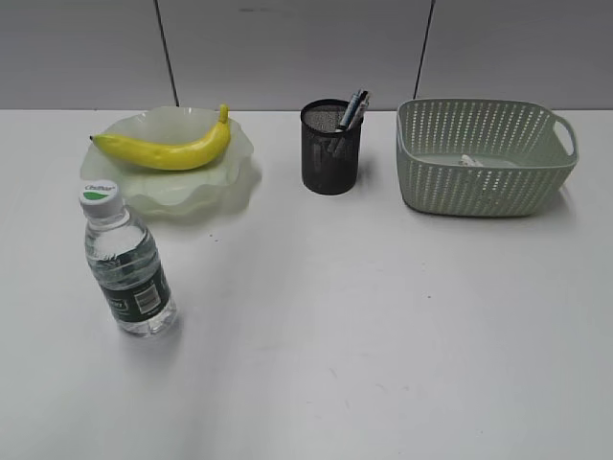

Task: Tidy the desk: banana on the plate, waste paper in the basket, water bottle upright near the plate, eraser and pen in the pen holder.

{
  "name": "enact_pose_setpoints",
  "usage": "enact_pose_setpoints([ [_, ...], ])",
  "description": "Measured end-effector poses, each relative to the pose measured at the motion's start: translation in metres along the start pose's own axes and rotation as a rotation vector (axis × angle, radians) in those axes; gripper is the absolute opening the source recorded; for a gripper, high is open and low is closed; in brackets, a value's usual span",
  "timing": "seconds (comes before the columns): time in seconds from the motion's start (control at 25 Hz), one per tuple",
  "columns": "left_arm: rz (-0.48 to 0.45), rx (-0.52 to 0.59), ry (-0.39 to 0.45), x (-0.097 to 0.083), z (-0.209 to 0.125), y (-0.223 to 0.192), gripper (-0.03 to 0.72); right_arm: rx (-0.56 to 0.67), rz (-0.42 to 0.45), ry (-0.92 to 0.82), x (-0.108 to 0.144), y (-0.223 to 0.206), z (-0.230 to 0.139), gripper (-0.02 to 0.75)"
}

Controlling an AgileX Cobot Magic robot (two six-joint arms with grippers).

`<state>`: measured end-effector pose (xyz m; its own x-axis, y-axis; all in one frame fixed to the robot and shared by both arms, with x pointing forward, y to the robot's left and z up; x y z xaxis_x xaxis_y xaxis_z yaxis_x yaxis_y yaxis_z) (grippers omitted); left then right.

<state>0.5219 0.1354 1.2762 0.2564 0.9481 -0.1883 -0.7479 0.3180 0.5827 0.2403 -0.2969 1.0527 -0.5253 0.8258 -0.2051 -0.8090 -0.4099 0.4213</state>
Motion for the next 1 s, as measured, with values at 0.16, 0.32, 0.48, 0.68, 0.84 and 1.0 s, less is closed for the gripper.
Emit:
enact_pose_setpoints([
  [0.16,0.042,0.083,-0.021,0.020,-0.042,0.026,0.302,0.000,0.000,0.000,0.000,0.000,0.000,0.436],
  [0.32,0.073,0.180,-0.036,0.044,-0.102,0.050,0.302,0.000,-0.001,0.001,0.000,0.000,0.000,0.436],
  [0.48,0.070,0.229,-0.039,0.069,-0.170,0.070,0.302,-0.001,0.004,-0.002,0.000,0.000,0.000,0.436],
  [0.68,0.033,0.164,-0.035,0.099,-0.251,0.095,0.301,-0.001,0.003,-0.002,0.000,0.000,0.000,0.436],
  [0.84,-0.008,0.068,-0.022,0.117,-0.300,0.109,0.300,-0.002,0.003,-0.002,0.000,0.000,0.000,0.436],
  [1.0,-0.060,-0.073,-0.004,0.128,-0.327,0.124,0.300,-0.002,0.003,-0.002,0.000,0.000,0.000,0.436],
])
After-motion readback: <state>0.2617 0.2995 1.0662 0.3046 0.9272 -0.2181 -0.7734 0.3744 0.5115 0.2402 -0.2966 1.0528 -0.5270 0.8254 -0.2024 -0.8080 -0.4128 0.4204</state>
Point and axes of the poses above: a point on each arm's last joint axis where the gripper is mounted, y pointing back along that axis away from the gripper, x along the wrist's bending axis when the last joint is at zero, z = x × y, the point moved 1 cm from there along -y, pointing out along that axis toward the gripper, and after that the axes turned 11 degrees about y, right-handed, at the moved point
